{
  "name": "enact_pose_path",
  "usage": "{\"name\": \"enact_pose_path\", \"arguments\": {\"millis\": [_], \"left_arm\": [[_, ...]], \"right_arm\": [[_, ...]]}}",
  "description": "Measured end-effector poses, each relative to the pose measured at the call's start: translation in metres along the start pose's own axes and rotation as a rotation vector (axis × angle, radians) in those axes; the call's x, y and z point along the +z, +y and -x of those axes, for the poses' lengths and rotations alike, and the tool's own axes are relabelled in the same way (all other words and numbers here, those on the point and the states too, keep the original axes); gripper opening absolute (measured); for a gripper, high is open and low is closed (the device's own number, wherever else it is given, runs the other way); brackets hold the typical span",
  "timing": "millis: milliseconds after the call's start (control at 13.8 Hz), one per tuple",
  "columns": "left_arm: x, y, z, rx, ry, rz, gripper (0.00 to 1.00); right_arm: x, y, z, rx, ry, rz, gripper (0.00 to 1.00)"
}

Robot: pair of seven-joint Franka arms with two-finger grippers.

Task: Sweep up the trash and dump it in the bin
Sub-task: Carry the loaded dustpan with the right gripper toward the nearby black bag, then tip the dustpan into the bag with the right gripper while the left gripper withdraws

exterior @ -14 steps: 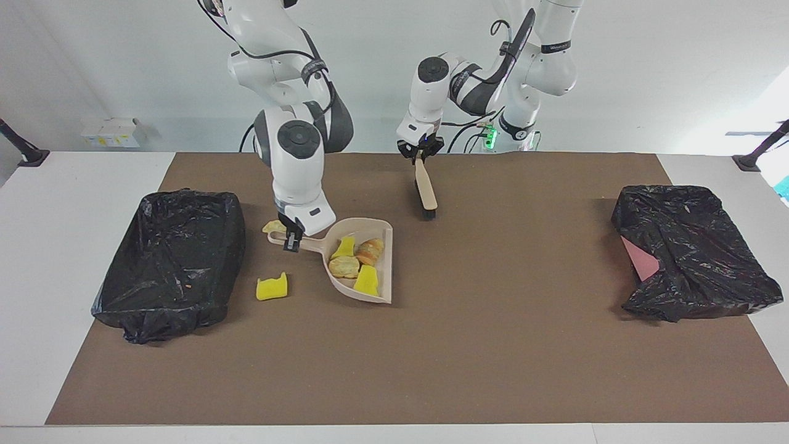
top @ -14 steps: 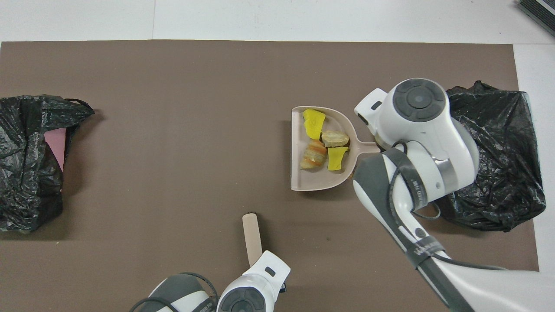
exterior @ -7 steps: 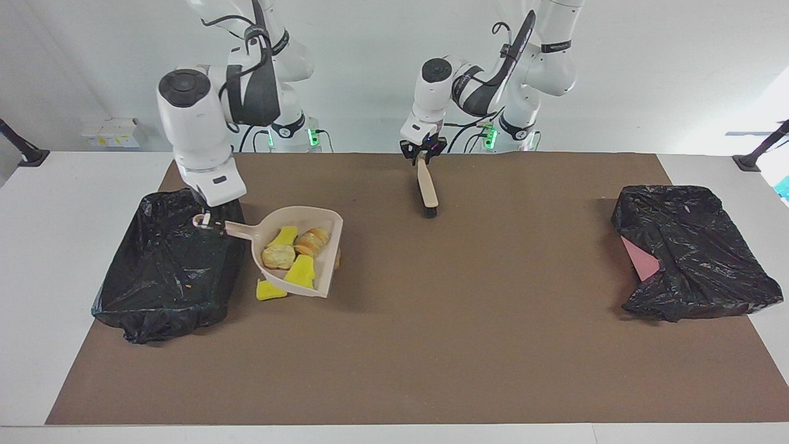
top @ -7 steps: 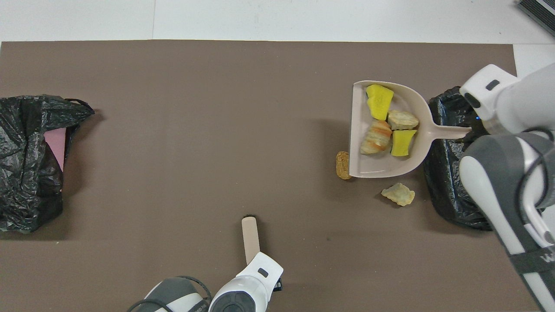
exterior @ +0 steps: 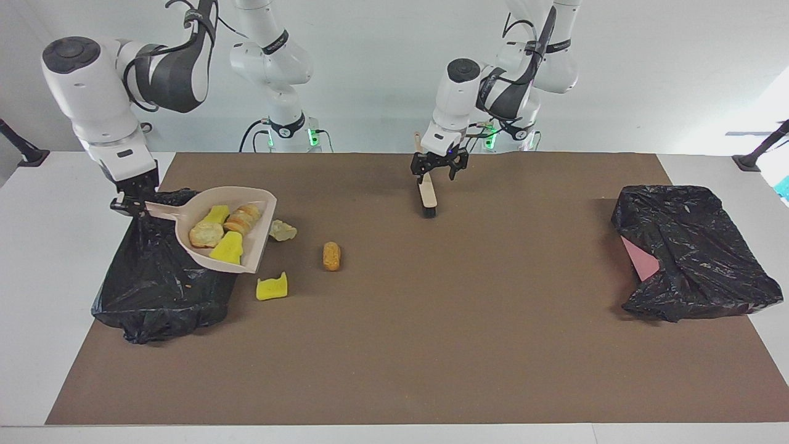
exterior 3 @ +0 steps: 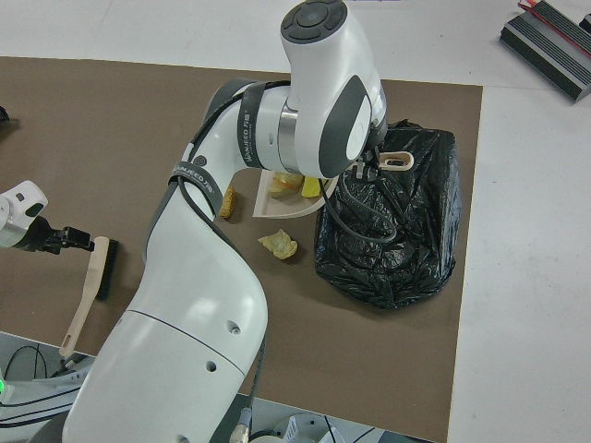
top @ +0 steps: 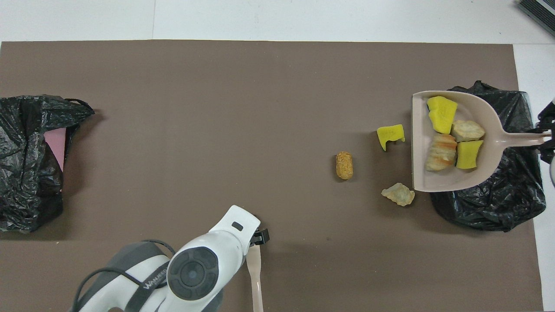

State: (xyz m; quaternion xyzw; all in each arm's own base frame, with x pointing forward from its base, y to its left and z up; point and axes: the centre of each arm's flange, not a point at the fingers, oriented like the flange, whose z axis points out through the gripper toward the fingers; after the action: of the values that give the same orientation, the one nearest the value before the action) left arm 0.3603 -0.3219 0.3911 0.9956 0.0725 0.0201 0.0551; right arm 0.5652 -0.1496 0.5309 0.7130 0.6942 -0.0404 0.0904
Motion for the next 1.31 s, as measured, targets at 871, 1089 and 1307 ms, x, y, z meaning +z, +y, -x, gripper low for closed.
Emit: {"name": "enact_pose_path", "arguments": {"millis": [871, 1089, 1307], "left_arm": [[-0.124, -0.154, -0.194, 0.201, -0.030, -0.020, 1.00], [-0.153, -0.189, -0.211, 0.210, -0.045, -0.021, 1.00], [-0.182, -0.205, -0.221, 0.216, -0.061, -0.027, 1.00]], "right_arm": [[0.009, 0.013, 0.030, -0.241, -0.507, -0.017, 0.32], [0.010, 0.013, 0.019, -0.226, -0.572, -0.052, 0.32], [0.007, 0.013, 0.012, -0.209, -0.635, -0.077, 0.32]]}}
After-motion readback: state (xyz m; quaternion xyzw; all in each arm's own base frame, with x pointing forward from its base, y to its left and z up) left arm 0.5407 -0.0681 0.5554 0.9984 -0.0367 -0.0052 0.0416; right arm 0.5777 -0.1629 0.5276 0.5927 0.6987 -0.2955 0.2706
